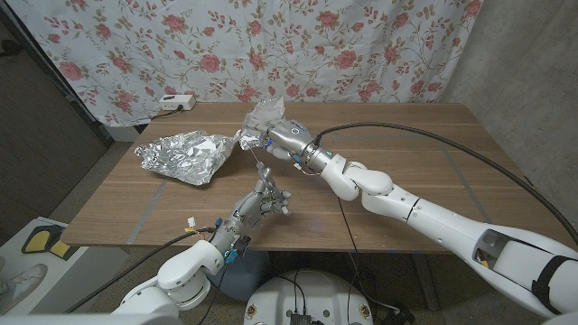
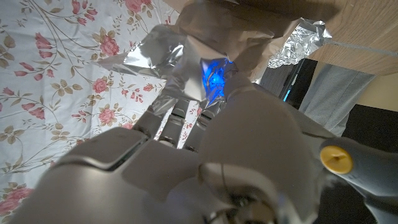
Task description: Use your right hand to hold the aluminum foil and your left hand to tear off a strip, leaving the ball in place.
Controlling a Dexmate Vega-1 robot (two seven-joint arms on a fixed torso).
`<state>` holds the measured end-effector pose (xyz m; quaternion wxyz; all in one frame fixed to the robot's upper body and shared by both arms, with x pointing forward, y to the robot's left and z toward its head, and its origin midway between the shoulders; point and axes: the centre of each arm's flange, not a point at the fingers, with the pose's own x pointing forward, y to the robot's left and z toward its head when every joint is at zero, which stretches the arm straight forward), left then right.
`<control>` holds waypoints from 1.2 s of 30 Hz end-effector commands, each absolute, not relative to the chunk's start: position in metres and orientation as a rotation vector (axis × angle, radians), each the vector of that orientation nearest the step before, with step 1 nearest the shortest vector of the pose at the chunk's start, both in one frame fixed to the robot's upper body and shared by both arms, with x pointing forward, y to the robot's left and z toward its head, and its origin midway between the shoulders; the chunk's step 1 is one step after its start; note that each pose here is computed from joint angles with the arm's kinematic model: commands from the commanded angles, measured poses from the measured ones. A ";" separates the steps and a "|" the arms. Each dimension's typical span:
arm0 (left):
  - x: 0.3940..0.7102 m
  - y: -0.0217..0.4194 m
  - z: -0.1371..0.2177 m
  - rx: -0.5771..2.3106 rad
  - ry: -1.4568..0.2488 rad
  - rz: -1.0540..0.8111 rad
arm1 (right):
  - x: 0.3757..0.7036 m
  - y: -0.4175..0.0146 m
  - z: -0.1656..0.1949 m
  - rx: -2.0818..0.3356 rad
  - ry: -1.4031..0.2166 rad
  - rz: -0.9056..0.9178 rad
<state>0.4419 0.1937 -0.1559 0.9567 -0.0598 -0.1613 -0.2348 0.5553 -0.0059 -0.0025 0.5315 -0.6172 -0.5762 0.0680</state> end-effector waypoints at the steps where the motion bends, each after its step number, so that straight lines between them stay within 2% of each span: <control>1: 0.444 0.197 -0.153 -0.125 -0.339 -0.463 | 0.547 -0.004 -0.008 -1.475 -1.407 0.185; 36: 0.445 0.192 -0.159 -0.170 -0.342 -0.451 | 0.545 -0.010 -0.015 -1.463 -1.422 0.177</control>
